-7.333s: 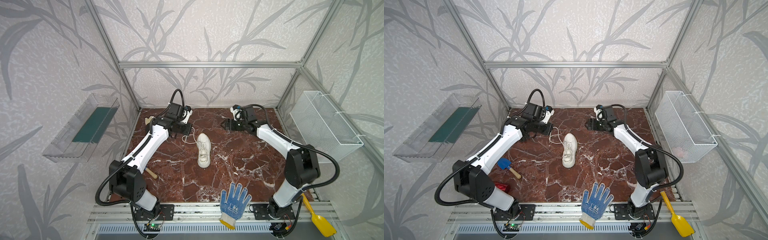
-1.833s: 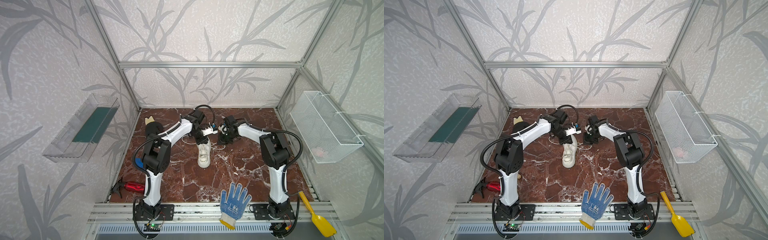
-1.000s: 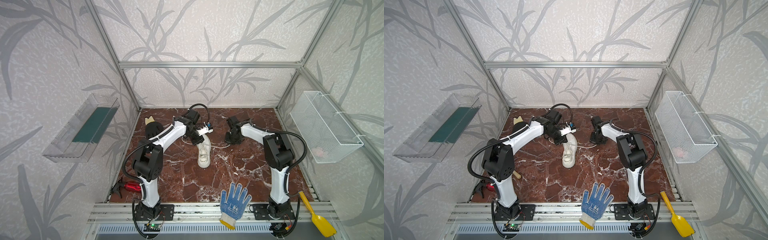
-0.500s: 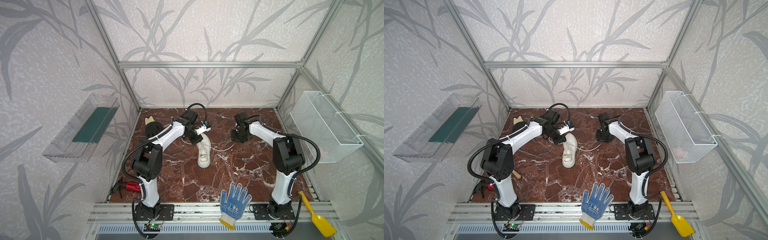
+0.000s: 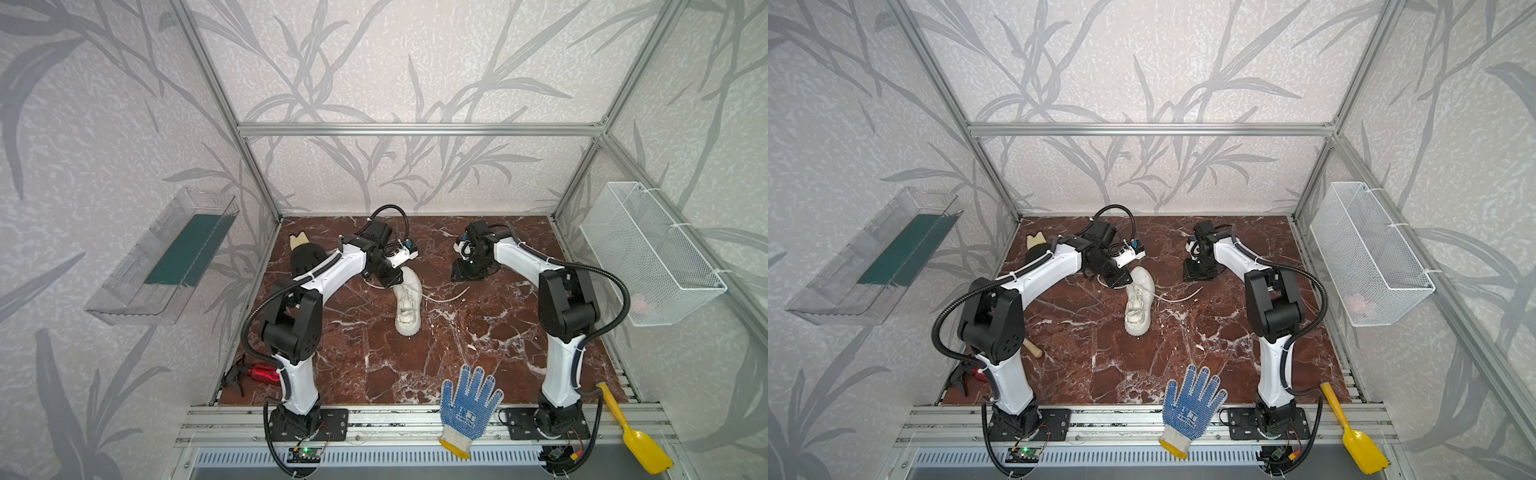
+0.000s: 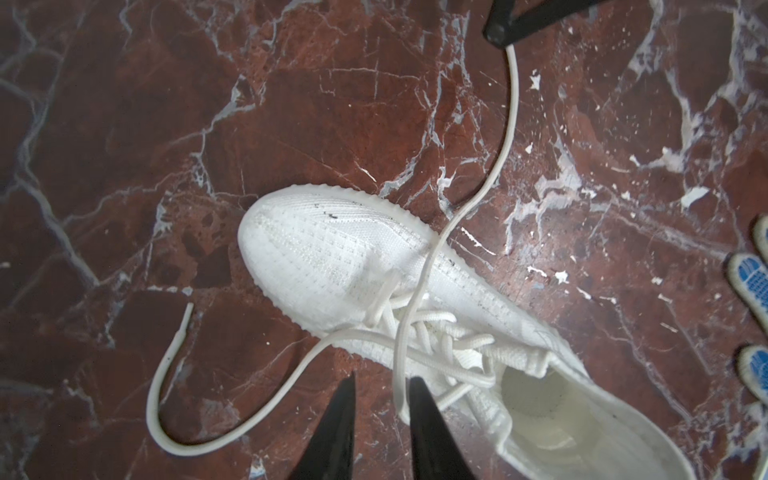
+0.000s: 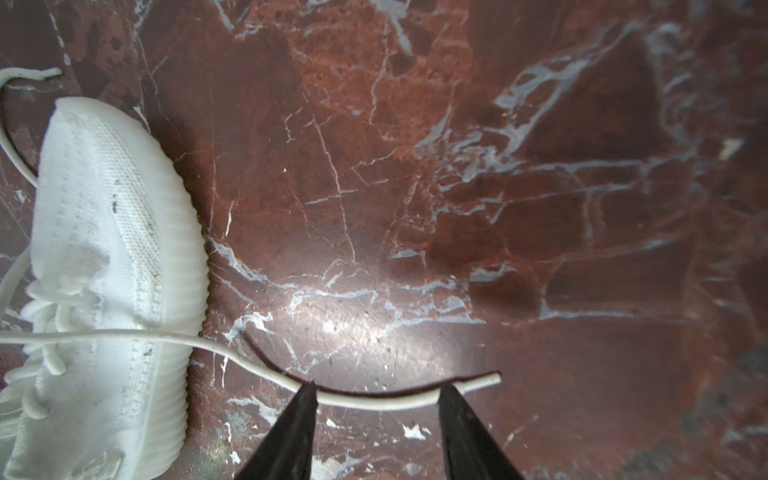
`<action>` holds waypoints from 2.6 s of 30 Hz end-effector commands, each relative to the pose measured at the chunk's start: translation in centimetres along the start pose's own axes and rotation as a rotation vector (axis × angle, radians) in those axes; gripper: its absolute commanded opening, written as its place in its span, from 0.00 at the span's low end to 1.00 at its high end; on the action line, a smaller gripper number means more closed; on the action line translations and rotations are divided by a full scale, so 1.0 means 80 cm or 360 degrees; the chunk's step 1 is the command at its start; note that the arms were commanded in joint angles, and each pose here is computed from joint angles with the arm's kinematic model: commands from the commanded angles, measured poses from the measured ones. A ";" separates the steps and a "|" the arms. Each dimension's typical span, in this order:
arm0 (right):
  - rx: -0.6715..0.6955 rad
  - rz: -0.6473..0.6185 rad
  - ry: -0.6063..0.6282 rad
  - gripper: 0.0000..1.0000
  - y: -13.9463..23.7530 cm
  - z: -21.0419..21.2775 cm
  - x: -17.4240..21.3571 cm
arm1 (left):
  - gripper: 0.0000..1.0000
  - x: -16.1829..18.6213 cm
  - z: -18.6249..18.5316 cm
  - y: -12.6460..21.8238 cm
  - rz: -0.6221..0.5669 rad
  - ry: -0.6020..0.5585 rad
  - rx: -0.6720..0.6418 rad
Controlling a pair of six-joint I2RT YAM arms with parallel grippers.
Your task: Tie the shoes
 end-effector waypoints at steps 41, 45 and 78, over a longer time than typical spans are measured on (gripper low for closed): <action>0.0446 0.0386 0.0439 0.61 0.004 0.011 0.131 | 0.38 0.018 -0.018 0.059 -0.0336 0.0136 -0.0042; 0.0437 0.0398 0.0552 0.62 0.007 0.014 0.130 | 0.39 0.022 -0.021 0.061 -0.0333 0.0135 -0.0059; 0.0554 0.0562 0.0603 0.24 -0.025 0.007 0.164 | 0.39 0.032 -0.032 0.065 -0.0310 0.0164 -0.0022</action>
Point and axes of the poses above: each gripper's point midway between its finger pads, its own y axis back along the fingers, its own z axis along the line the jaws close on, x = y × z, the point moved 9 cm from there along y, back along the fingers, and after that the axes turned 3 degrees about -y, right-handed, at the moved point
